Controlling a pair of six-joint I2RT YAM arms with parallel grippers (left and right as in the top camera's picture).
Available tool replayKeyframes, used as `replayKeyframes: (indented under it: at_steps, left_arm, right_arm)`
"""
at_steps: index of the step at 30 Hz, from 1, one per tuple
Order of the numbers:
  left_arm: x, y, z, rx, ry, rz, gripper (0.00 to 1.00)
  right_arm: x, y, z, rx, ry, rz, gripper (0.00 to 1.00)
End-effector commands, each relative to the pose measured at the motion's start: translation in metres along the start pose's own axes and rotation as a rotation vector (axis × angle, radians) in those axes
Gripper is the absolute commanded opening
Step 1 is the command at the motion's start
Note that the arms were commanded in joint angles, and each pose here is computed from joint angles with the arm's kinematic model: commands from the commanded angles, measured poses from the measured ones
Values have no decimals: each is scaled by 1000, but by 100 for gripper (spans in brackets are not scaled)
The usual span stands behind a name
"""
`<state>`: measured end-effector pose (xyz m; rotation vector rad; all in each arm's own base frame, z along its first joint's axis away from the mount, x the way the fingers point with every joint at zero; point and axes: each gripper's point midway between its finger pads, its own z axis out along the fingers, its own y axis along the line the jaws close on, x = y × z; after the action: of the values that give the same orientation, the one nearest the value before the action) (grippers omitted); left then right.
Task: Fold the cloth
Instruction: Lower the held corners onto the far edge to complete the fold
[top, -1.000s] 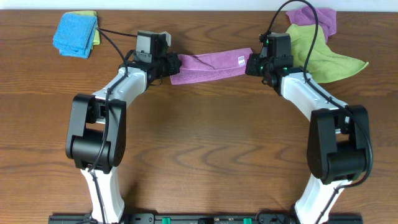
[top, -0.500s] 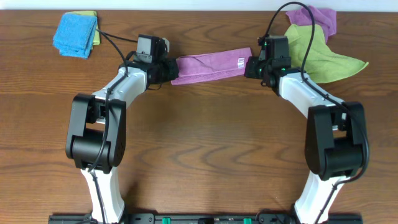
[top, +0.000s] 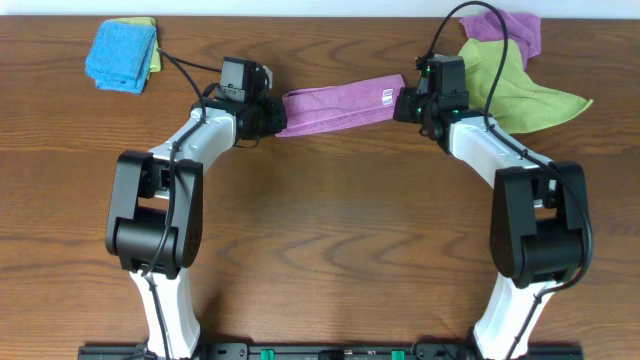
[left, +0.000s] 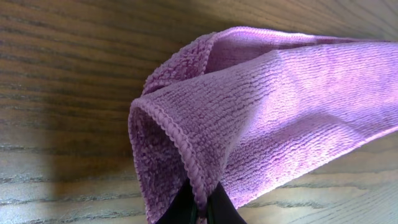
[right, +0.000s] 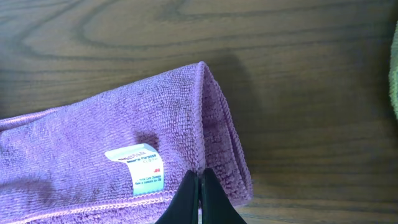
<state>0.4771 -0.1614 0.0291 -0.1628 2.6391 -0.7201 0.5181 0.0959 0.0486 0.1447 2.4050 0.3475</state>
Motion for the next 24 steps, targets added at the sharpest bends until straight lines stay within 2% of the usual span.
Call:
replayKeyframes:
  at_steps: [1, 4, 5, 6, 7, 8, 10, 17, 21, 22, 23, 24]
  left_arm:
    - [-2, 5, 5, -10, 6, 7, 5]
    - [-2, 5, 5, -9, 6, 6, 5]
    - [-2, 5, 5, -9, 7, 6, 18]
    - [-2, 5, 5, -8, 7, 6, 45]
    - [-2, 4, 5, -6, 8, 6, 60]
    - [-1, 4, 5, -5, 8, 6, 61]
    - [0, 3, 5, 3, 14, 5, 63]
    - [-5, -9, -4, 54, 13, 8, 62]
    - [-21, -23, -22, 76, -37, 38, 61]
    - [-28, -31, -30, 86, -61, 59, 60]
    - [-34, -37, -38, 94, -83, 80, 58]
    - [-41, -43, -46, 100, -107, 108, 46]
  right_arm:
    - [-3, -7, 3, 17, -6, 14, 1]
    - [-2, -7, 3, 17, -3, 15, 2]
    - [-2, -7, 3, 15, -1, 16, 11]
    - [-2, -6, 3, 12, 0, 19, 24]
    - [-1, -5, 3, 7, 3, 18, 34]
    - [0, -5, 3, 4, 7, 19, 43]
    - [3, -3, 3, -7, 20, 19, 53]
    - [-3, 1, -6, -18, 11, 18, 55]
    - [-23, 9, -21, -34, -38, 11, 54]
    - [-29, 12, -26, -39, -55, 8, 47]
    - [-35, 14, -31, -45, -74, 6, 24]
    - [-43, 17, -37, -52, -95, 3, 5]
